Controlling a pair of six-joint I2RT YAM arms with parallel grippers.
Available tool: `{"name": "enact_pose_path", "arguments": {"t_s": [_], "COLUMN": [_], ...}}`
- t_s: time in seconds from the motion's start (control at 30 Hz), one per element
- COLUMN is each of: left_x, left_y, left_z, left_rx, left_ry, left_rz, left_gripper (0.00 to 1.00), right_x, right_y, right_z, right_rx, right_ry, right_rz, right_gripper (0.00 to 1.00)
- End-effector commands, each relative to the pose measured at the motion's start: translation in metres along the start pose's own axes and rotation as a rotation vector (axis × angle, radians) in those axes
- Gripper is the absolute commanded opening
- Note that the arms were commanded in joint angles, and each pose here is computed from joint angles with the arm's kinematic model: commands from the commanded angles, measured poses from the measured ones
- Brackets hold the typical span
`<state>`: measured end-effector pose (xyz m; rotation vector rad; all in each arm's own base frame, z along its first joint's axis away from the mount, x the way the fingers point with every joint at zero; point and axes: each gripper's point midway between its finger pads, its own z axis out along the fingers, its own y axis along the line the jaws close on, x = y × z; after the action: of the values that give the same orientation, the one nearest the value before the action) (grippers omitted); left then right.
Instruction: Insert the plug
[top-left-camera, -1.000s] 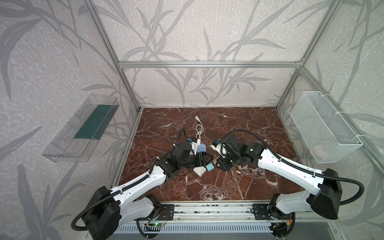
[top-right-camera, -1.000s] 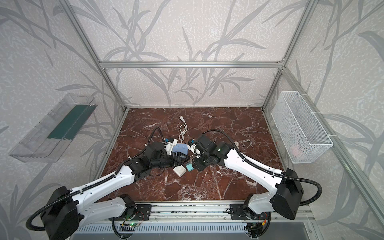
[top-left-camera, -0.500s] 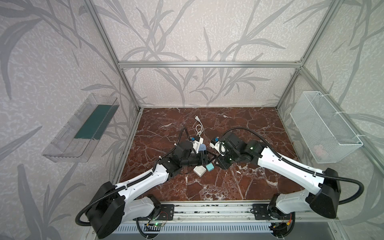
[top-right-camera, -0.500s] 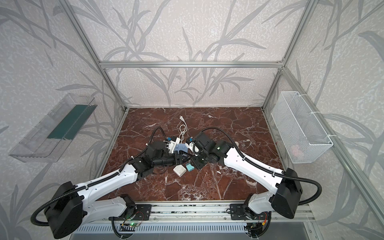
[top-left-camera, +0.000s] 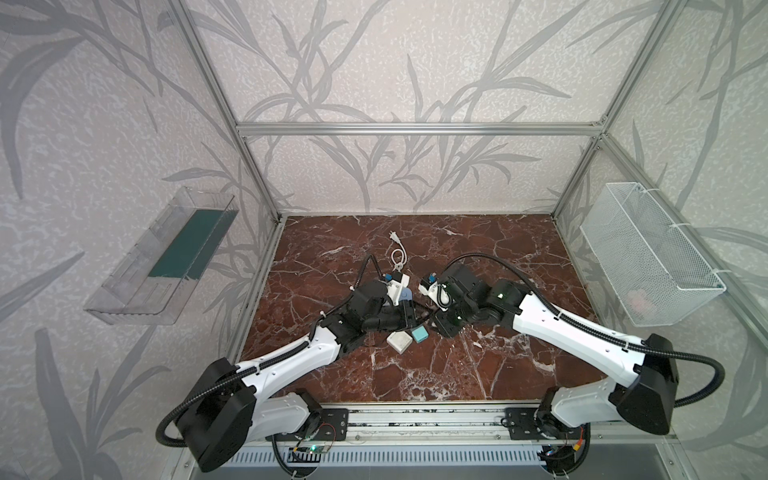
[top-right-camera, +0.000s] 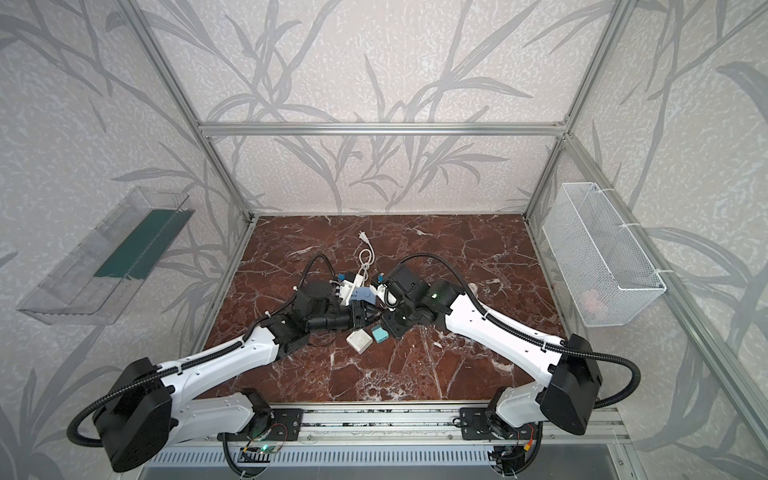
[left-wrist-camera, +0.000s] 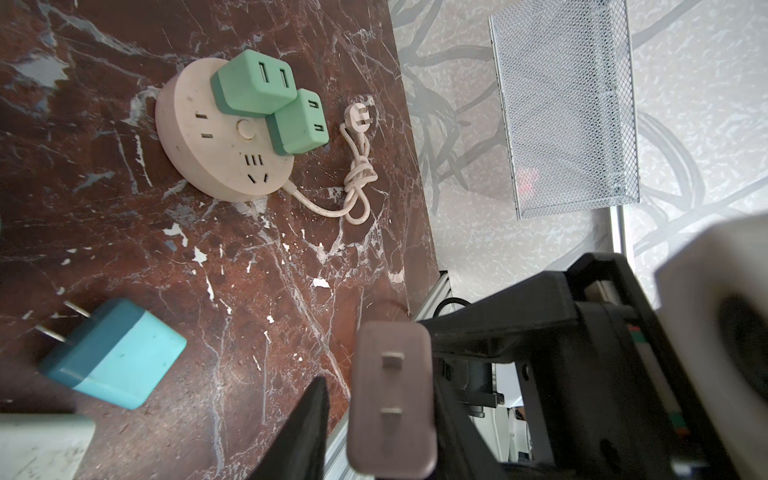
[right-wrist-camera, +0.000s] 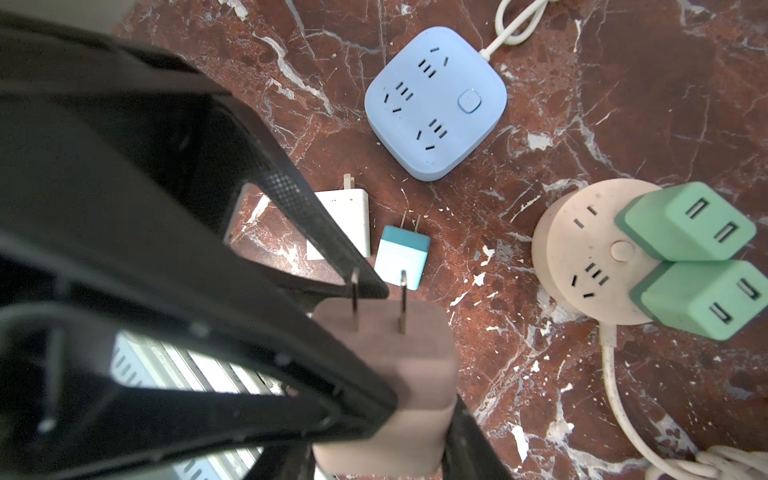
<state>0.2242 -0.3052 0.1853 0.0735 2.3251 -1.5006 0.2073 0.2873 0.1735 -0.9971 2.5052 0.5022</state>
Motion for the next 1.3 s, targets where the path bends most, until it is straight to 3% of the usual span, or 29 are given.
{"name": "enact_pose_path", "arguments": {"t_s": [0.0,0.23,0.33,0.5,0.53,0.63,0.77,1.07,1.27], "left_x": [0.002,0.003,0.003,0.003,0.002,-0.001,-0.017,-0.062,-0.092], "left_y": [-0.003,-0.002,-0.001,0.0,0.001,0.004,0.009,0.008,0.0], "left_z": [0.003,0.005,0.007,0.008,0.007,0.006,0.0,-0.026,-0.057], "left_rx": [0.023,0.03,0.035,0.031,0.029,0.017,-0.014,-0.029,-0.011], "left_ry": [0.012,0.018,0.021,0.019,0.015,-0.008,-0.116,-0.346,-0.559], "left_rz": [-0.004,-0.009,-0.015,-0.016,-0.015,-0.013,-0.001,0.012,-0.006], "left_gripper": [0.36,0.31,0.23,0.0,0.0,0.0,0.0,0.0,0.0], "right_x": [-0.017,-0.021,-0.021,-0.024,-0.025,-0.026,-0.026,-0.023,-0.043], "right_y": [0.006,0.002,0.001,-0.001,0.0,0.0,0.001,-0.012,-0.02], "right_z": [-0.003,0.0,0.002,0.001,0.0,0.0,-0.002,-0.032,-0.058], "right_rx": [-0.007,0.014,0.024,0.031,0.031,0.028,0.019,0.067,0.035], "right_ry": [-0.049,-0.052,-0.053,-0.065,-0.069,-0.086,-0.1,-0.161,-0.384], "right_rz": [-0.014,-0.014,-0.014,-0.009,-0.008,-0.001,0.013,0.08,0.233], "right_gripper": [0.0,0.0,0.0,0.01,0.06,0.39,0.58,0.7,0.67]}}
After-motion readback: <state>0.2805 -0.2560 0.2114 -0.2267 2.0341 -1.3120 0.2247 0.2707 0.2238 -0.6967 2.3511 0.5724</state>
